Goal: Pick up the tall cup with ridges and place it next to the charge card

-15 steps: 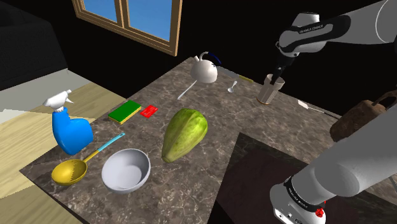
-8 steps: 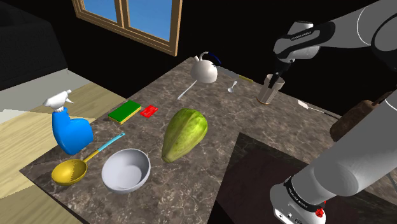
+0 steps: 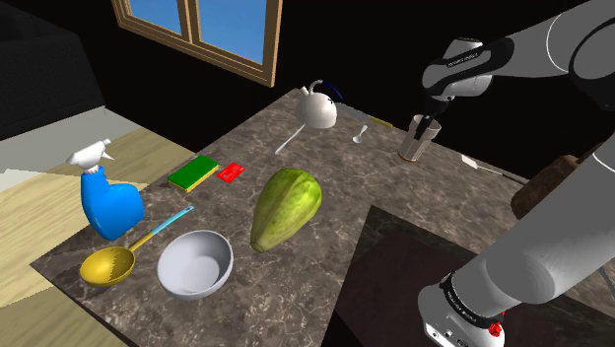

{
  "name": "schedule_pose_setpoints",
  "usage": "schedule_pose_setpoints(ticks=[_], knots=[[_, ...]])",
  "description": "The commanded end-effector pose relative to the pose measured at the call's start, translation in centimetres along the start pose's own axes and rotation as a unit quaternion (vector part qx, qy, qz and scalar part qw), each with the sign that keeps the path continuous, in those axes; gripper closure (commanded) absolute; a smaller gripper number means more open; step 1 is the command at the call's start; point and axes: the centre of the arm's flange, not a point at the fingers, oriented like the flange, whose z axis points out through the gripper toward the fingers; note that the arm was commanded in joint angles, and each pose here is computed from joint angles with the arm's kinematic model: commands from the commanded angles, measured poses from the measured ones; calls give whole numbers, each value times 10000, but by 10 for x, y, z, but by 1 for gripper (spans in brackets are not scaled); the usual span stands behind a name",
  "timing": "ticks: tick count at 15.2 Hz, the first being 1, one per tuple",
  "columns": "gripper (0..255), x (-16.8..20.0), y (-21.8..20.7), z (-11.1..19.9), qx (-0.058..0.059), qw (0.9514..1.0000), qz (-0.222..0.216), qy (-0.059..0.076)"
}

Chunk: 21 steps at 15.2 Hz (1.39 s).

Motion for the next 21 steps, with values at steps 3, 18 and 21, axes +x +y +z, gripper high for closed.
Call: schedule_pose_setpoints(ticks=[3,18,21], knots=[[255,0,0,0,0,10000,0,0],[255,-2,5,-37,0,10000,0,0],[255,-3,7,-52,0,10000,0,0]])
